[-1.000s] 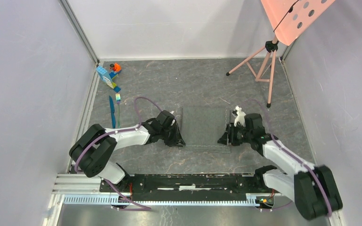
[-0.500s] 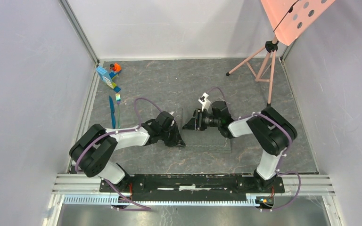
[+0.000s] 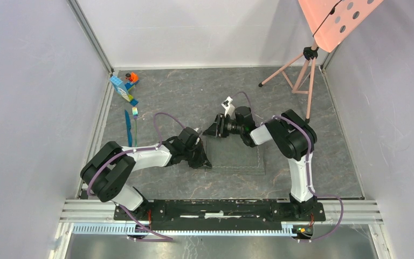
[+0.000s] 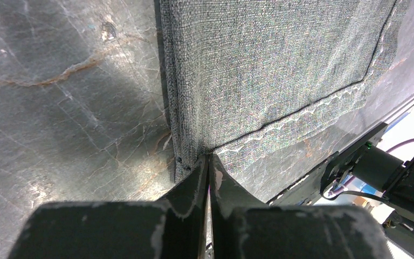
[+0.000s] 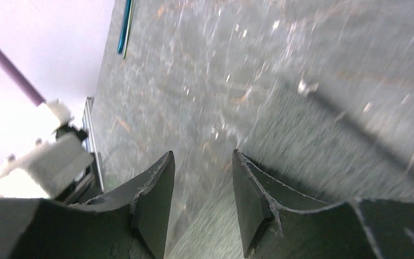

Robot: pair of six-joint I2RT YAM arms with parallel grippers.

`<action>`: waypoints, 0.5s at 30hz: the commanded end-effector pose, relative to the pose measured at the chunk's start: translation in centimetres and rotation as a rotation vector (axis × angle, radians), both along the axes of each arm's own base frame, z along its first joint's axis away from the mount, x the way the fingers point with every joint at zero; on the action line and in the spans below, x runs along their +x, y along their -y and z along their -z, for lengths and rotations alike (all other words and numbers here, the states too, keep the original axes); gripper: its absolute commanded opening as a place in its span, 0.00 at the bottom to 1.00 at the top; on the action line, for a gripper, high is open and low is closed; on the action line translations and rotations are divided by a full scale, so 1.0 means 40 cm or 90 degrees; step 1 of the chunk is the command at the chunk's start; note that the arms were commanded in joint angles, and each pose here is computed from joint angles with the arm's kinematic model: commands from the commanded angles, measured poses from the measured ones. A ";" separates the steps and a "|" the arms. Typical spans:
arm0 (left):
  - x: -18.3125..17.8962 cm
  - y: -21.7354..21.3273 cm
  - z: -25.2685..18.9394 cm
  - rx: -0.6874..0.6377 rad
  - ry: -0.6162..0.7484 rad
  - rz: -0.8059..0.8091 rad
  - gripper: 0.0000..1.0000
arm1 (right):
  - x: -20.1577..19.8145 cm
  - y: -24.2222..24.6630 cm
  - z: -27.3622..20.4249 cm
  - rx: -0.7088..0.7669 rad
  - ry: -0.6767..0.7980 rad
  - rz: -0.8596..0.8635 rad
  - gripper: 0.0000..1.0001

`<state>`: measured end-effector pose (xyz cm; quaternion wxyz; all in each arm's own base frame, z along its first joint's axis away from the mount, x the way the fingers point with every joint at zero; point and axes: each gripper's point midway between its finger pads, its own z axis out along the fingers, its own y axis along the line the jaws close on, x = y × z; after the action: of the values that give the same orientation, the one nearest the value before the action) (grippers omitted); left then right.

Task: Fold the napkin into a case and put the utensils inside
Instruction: Smooth out the square-folded napkin at the center of the board.

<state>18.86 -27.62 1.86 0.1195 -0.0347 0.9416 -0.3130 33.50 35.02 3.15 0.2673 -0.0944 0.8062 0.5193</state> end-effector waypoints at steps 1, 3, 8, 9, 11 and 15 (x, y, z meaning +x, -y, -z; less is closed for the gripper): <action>-0.030 -0.044 0.059 0.062 -0.042 -0.015 0.09 | 0.108 0.008 0.028 -0.021 0.039 0.038 0.50; -0.031 -0.046 0.061 0.064 -0.041 -0.012 0.08 | 0.143 0.006 0.044 -0.028 0.042 0.040 0.50; -0.026 -0.043 0.054 0.065 -0.033 -0.005 0.09 | 0.207 0.017 0.106 -0.061 0.037 0.046 0.50; -0.023 -0.041 0.048 0.063 -0.029 -0.003 0.08 | 0.213 0.018 0.108 -0.065 0.035 0.042 0.50; -0.018 -0.031 0.033 0.051 -0.022 0.002 0.09 | 0.231 0.013 0.073 -0.072 0.048 0.033 0.51; 0.000 0.007 -0.031 0.008 0.001 0.020 0.11 | 0.253 0.024 -0.069 -0.108 0.110 0.023 0.56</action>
<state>18.95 -27.68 2.06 0.1172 -0.0348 0.9427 -0.3103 42.73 35.70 3.18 0.3177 -0.1168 0.8024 0.4915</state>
